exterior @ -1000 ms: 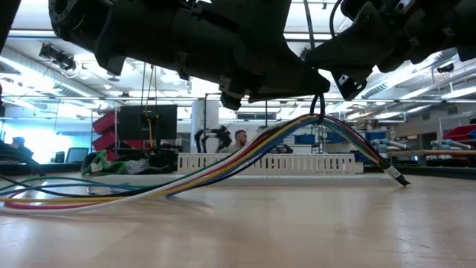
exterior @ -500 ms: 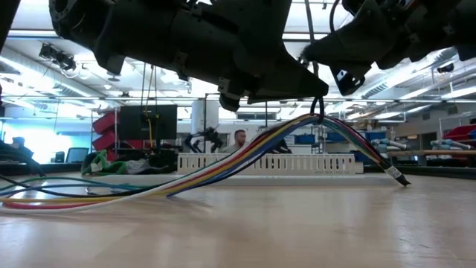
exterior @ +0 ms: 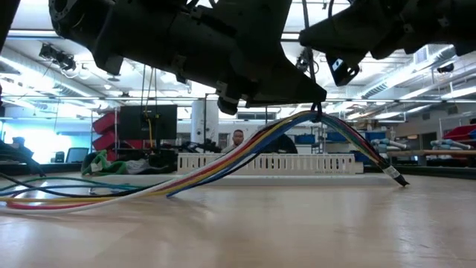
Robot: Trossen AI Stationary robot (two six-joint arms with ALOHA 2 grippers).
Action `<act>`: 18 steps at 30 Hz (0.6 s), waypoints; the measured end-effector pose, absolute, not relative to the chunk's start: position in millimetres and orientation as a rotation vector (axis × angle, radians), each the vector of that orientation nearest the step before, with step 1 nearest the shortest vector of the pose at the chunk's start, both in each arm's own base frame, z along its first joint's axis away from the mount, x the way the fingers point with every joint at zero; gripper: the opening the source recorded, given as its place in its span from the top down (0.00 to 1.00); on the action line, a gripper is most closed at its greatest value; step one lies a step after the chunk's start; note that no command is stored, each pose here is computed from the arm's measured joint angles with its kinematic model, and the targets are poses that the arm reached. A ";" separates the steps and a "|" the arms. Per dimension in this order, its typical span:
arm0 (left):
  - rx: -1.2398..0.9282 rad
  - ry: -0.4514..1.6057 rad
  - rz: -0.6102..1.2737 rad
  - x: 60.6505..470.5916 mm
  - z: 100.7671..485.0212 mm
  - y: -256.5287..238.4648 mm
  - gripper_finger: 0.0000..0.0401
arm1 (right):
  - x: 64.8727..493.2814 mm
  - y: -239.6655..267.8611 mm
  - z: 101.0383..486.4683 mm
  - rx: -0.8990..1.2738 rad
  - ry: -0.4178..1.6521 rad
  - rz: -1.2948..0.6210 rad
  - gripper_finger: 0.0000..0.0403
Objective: Ziptie cables
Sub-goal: Wrap the black zip tie around the cables
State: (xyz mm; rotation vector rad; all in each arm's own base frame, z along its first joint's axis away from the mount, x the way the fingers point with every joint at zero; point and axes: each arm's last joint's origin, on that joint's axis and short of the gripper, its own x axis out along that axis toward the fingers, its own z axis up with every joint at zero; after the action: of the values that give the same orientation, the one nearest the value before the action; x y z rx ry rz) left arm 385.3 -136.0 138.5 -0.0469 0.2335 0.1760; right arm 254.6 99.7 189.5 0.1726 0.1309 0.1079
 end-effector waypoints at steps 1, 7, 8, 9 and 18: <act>-0.046 0.235 0.176 385.3 138.3 -136.0 0.99 | 255.5 100.1 190.6 0.172 0.132 0.109 1.00; -0.054 0.249 0.178 384.8 136.8 -135.8 0.99 | 257.8 101.1 192.8 0.159 0.141 0.109 1.00; -0.057 0.253 0.179 384.7 136.3 -135.8 0.99 | 258.0 101.2 193.1 0.158 0.140 0.109 1.00; -0.057 0.256 0.180 384.6 136.0 -135.7 0.99 | 258.0 101.2 193.2 0.158 0.139 0.110 1.00; -0.051 0.278 0.182 384.0 133.9 -135.5 0.99 | 258.2 101.3 193.4 0.154 0.139 0.110 1.00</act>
State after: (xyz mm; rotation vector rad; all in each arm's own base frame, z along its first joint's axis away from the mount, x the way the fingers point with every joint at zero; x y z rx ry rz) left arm 384.0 -135.5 133.9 -0.0511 0.2778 0.1822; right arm 258.2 101.3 193.4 0.1541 0.1389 0.1100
